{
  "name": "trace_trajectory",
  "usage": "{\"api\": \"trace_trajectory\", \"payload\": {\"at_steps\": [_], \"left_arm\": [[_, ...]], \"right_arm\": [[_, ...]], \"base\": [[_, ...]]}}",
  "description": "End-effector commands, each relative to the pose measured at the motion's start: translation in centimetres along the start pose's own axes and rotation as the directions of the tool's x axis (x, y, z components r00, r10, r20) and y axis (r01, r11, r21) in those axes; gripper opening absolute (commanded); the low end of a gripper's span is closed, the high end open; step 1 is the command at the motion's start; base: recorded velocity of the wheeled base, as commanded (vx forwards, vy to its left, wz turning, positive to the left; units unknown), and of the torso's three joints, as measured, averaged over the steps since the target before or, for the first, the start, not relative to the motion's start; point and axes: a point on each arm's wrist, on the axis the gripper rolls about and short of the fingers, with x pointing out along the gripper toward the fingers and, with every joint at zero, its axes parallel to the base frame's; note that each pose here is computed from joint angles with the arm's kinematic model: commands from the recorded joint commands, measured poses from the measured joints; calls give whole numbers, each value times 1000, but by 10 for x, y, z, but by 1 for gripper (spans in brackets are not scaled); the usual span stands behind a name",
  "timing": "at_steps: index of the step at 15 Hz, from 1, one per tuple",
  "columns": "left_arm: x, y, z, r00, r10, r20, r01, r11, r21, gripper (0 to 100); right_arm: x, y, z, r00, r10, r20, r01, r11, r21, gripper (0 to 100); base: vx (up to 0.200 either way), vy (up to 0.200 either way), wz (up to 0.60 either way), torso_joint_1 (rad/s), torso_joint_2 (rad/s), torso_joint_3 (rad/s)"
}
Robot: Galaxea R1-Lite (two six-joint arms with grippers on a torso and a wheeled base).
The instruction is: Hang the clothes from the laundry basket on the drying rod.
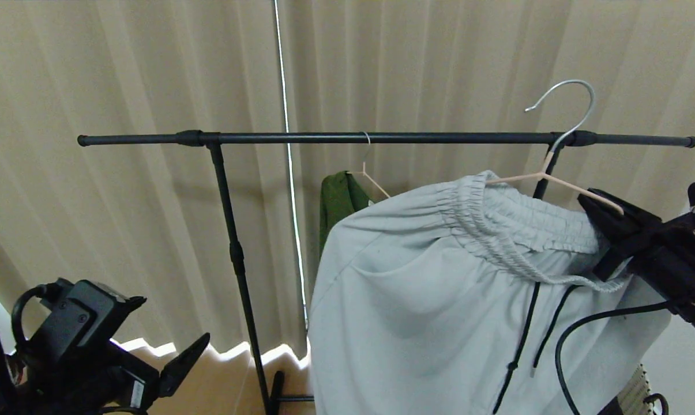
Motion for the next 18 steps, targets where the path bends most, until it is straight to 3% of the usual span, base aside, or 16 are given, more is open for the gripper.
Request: {"api": "trace_trajectory", "payload": {"at_steps": [1,3,4,7,11,15,18], "left_arm": [[-18,9,3,996,60,71,-57,998,-34,100],[-20,13,4,993,88,79,-85,996,-41,100],[-25,16,4,989,117,96,-112,992,-55,100],[-35,24,6,974,185,128,-173,980,-97,100],[-46,22,-1,970,196,141,-183,978,-101,100],[-46,20,-1,976,147,162,-134,987,-92,100],[-46,20,-2,977,144,157,-131,987,-91,100]], "right_arm": [[-9,-24,-8,992,-116,-50,115,993,-36,0],[-12,-35,-13,979,-176,-100,169,983,-76,0],[-20,-47,-16,957,-245,-154,222,963,-150,0],[-42,-63,-9,906,-350,-237,294,925,-242,0],[-54,-65,13,858,-428,-284,353,893,-279,0],[-66,-63,29,824,-430,-369,317,889,-330,0],[-71,-62,30,818,-433,-379,311,887,-341,0]], "base": [[0,0,0,0,0,0],[0,0,0,0,0,0],[0,0,0,0,0,0],[0,0,0,0,0,0],[0,0,0,0,0,0],[0,0,0,0,0,0],[0,0,0,0,0,0]]}}
